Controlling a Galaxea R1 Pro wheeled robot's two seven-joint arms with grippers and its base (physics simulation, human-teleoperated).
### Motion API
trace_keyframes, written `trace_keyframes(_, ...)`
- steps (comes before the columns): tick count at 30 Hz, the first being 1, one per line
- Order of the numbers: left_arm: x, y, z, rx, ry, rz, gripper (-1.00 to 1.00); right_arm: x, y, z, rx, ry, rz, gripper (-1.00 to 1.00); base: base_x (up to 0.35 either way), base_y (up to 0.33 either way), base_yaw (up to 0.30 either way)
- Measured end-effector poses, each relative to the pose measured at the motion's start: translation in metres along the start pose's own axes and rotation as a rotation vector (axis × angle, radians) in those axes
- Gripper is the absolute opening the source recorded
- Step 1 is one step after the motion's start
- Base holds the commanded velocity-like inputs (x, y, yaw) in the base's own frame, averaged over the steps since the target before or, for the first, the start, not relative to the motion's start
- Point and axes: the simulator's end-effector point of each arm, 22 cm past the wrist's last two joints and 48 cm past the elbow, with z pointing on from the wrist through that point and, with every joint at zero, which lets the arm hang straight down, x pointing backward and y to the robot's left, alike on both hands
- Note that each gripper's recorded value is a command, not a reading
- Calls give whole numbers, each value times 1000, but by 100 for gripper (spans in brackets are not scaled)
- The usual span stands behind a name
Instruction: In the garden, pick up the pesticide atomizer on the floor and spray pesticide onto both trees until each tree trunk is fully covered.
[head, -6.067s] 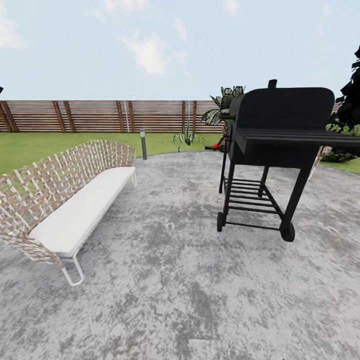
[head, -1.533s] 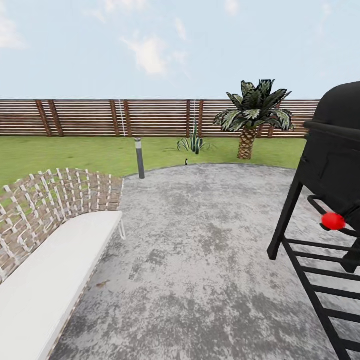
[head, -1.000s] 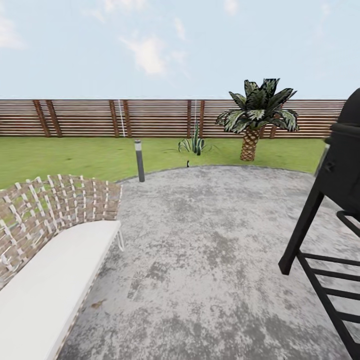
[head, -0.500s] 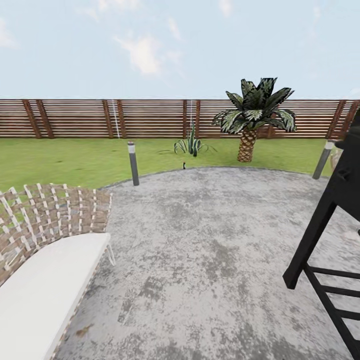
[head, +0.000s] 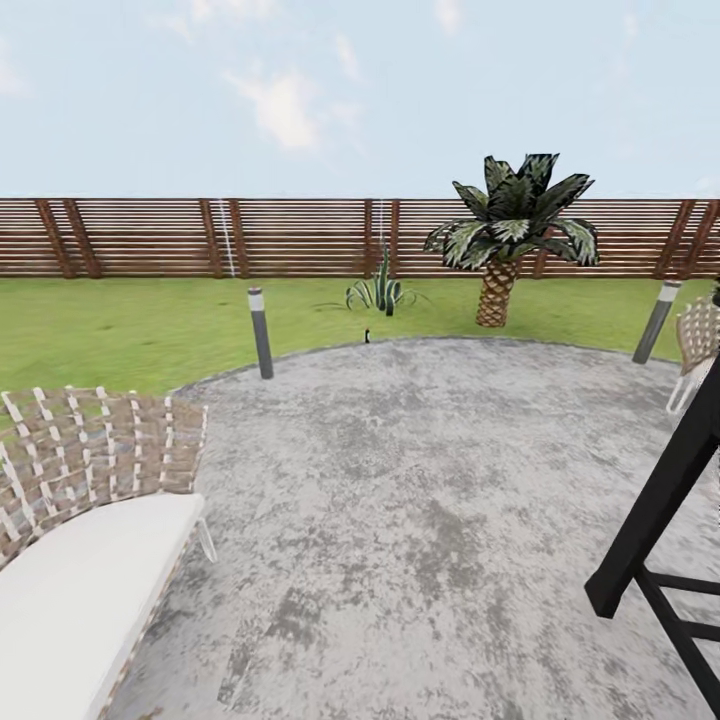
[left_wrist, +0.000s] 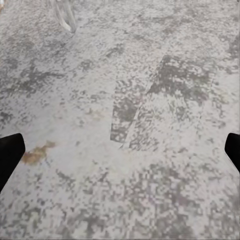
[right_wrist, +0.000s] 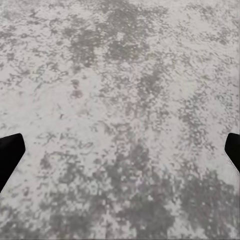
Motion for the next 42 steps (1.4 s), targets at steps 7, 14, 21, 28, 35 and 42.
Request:
trace_keyframes(7, 0, 0, 0, 0, 0, 0, 100, 0, 0, 0, 0, 0, 0, 100, 340, 0, -211)
trace_keyframes(14, 0, 0, 0, 0, 0, 0, 100, 0, 0, 0, -2, 0, 0, 100, 339, 0, -34)
trace_keyframes(21, 0, 0, 0, 0, 0, 0, 100, 0, 0, 0, 0, 0, 1, 100, 340, 0, -2)
trace_keyframes(28, 0, 0, 0, -1, 0, 0, 100, 0, 0, 0, 1, 0, 1, 100, 340, 0, 0)
trace_keyframes(35, 0, 0, 0, 0, 1, 0, 100, 0, 0, 0, 1, 0, 1, 100, 340, 0, 0)
trace_keyframes(42, 0, 0, 0, 0, 0, 0, 100, 0, -1, 0, 3, 0, 1, 100, 340, 0, 0)
